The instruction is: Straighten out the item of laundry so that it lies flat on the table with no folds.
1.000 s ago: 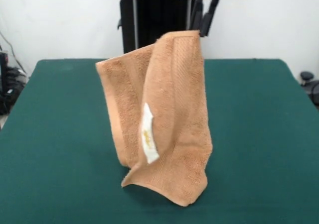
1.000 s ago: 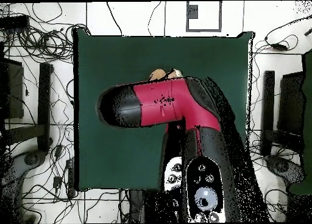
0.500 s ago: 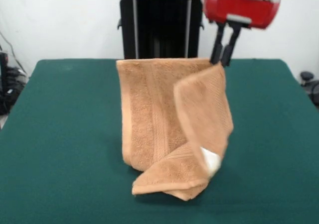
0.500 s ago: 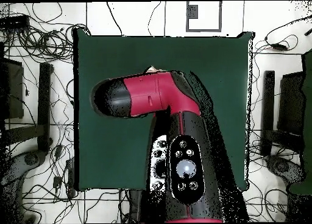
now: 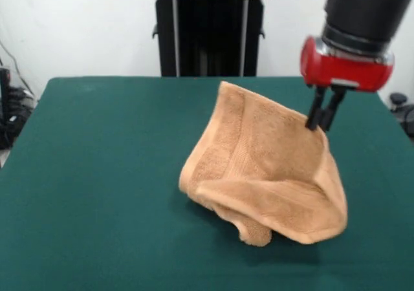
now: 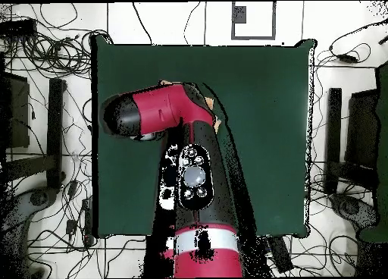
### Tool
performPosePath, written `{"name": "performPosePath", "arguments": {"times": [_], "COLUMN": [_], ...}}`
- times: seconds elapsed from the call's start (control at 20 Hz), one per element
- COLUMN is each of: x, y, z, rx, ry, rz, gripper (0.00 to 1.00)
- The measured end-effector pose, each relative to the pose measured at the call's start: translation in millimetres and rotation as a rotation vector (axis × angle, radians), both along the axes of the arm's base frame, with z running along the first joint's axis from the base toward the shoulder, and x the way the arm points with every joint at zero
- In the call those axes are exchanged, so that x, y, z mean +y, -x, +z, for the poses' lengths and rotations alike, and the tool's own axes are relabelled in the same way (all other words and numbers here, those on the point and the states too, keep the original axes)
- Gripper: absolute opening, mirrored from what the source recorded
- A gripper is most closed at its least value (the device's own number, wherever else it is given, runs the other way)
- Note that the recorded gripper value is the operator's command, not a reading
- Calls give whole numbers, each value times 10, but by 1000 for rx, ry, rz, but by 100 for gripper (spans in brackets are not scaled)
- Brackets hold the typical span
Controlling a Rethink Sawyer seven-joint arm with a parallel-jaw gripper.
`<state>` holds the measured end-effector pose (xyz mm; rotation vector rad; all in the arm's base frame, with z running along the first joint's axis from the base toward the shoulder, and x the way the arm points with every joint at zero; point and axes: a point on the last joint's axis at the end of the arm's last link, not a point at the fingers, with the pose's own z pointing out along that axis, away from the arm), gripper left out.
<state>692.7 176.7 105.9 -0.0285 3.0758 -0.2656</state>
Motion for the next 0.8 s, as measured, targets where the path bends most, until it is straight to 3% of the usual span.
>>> {"name": "performPosePath", "arguments": {"times": [0.4, 0.8], "x": [411, 621], "y": [-39, -126], "z": [-422, -665], "rx": [20, 13], "ry": [1, 6], "rz": [23, -6], "gripper": [0, 0]}}
